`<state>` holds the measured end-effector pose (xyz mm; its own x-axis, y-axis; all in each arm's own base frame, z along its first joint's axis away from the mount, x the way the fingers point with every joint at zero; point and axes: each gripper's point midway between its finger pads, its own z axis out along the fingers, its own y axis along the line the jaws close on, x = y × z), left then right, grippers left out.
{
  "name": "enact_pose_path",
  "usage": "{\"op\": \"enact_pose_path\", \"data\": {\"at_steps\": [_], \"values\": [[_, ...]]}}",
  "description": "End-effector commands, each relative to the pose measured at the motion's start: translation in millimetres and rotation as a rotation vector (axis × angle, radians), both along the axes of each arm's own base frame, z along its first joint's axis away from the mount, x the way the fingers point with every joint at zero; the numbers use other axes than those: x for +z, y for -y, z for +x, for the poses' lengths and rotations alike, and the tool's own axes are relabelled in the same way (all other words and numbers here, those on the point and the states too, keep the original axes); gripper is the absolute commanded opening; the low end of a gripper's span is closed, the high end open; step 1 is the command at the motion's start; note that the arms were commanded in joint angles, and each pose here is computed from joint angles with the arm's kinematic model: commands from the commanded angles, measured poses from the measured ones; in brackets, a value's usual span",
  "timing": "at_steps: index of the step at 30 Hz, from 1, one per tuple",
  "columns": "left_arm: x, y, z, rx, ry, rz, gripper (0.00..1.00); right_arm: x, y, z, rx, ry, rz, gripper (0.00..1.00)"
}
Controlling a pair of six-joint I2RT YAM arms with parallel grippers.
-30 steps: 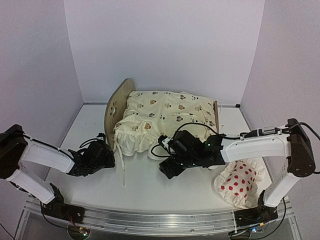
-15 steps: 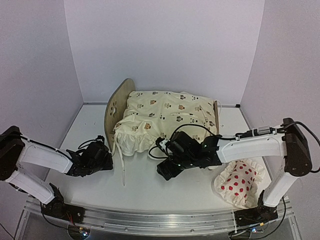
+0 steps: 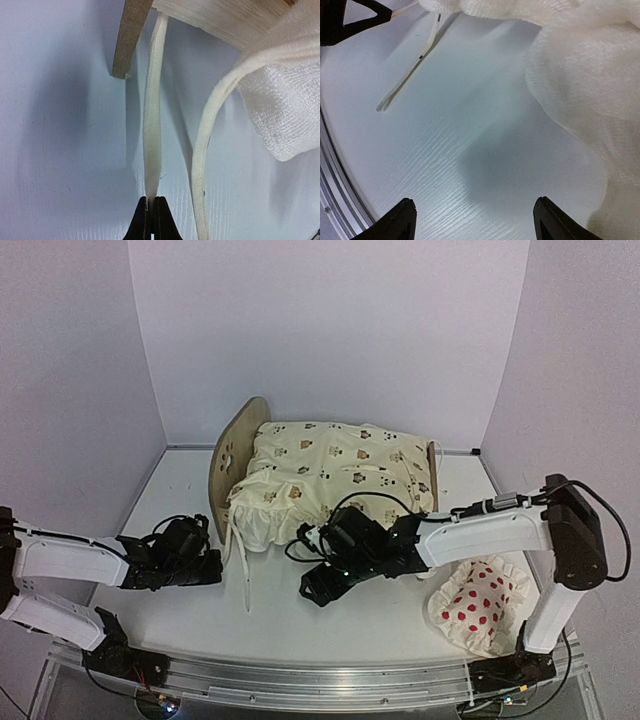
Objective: Set up the pet bed
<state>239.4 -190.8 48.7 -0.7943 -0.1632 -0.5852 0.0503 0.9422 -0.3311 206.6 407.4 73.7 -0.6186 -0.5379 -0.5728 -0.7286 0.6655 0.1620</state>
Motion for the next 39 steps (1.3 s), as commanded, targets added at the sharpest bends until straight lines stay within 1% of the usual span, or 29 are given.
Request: {"op": "enact_pose_path", "data": {"at_steps": [1, 6, 12, 16, 19, 24, 30, 39], "values": [[1.3, 7.9, -15.7, -0.037, -0.081, -0.032, 0.00, 16.8, -41.0, -1.5, 0.055, -0.052, 0.130, 0.80], [-0.1, 5.6, -24.6, -0.042, -0.109, -0.018, 0.00, 37.5, -69.5, 10.3, 0.077, -0.020, 0.186, 0.76], [5.0, 10.8, -35.5, -0.083, -0.139, -0.027, 0.00, 68.6, -101.8, 34.6, 0.077, 0.064, 0.232, 0.76], [11.0, 10.6, -43.5, -0.107, -0.145, -0.029, 0.00, 70.3, -120.9, 66.8, 0.031, 0.113, 0.211, 0.74], [21.6, 9.4, -46.9, -0.122, -0.138, -0.035, 0.00, 61.0, -130.7, 92.7, -0.006, 0.114, 0.200, 0.71], [33.8, 4.9, -50.8, -0.142, -0.127, -0.025, 0.00, 50.5, -133.3, 132.2, -0.075, 0.134, 0.189, 0.67], [31.3, 8.8, -58.3, -0.179, -0.149, -0.044, 0.00, 64.7, -131.7, 164.7, -0.118, 0.164, 0.228, 0.65], [32.9, 12.3, -58.7, -0.192, -0.155, -0.051, 0.00, 98.6, -144.7, 176.3, -0.081, 0.201, 0.306, 0.65]]}}
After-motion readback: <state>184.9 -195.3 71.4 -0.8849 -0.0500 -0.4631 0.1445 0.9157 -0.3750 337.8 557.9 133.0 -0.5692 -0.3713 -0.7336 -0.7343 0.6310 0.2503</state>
